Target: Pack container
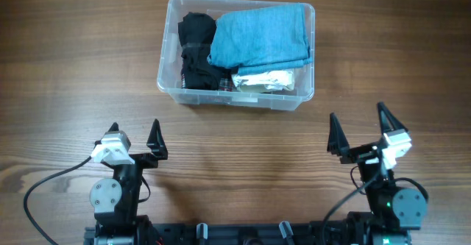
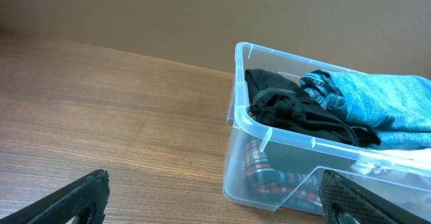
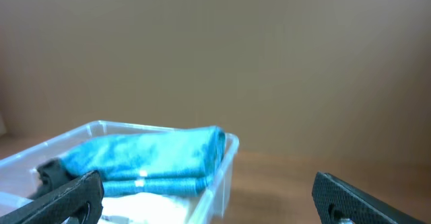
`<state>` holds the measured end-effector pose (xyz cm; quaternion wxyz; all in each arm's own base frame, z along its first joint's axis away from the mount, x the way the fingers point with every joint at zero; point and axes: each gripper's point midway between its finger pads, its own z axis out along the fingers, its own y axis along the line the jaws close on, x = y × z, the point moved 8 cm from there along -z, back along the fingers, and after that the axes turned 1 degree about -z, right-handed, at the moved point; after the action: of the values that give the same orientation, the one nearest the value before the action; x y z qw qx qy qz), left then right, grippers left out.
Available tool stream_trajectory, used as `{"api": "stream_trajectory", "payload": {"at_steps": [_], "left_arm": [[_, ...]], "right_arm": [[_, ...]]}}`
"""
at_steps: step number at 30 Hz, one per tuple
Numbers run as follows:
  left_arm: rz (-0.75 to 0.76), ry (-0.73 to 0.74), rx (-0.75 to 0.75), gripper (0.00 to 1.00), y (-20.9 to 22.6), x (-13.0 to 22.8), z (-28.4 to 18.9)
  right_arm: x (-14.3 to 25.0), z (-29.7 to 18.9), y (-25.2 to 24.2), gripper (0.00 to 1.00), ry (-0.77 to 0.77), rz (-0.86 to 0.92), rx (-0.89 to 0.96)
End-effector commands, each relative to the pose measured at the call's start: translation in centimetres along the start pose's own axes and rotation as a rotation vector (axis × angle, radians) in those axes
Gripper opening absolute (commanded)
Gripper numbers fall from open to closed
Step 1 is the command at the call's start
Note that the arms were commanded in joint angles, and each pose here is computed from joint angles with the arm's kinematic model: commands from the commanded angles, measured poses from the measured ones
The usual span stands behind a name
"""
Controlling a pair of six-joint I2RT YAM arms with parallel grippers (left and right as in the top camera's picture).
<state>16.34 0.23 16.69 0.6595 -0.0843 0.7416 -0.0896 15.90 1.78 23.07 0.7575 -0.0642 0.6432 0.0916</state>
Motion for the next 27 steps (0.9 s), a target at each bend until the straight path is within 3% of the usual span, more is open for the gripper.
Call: {"api": "stream_trajectory", "payload": {"at_steps": [1,9,16,27], "left_arm": [[0.019,0.0,0.005,1.0,0.0,0.2,0.0],[0.019,0.0,0.005,1.0,0.0,0.2,0.0],[0.019,0.0,0.005,1.0,0.0,0.2,0.0],[0.019,0.0,0.005,1.0,0.0,0.2,0.0]], "right_arm": [[1.7,0.0,-0.3,1.0,0.022,0.04,0.032],[5.7,-0.2,-0.6,1.0,0.171,0.118,0.053],[5.5,-0.2,0.9,1.0,0.154,-0.095,-0.05],[5.4,-0.2,0.8,1.0,0.148,-0.088,-0.036]]}}
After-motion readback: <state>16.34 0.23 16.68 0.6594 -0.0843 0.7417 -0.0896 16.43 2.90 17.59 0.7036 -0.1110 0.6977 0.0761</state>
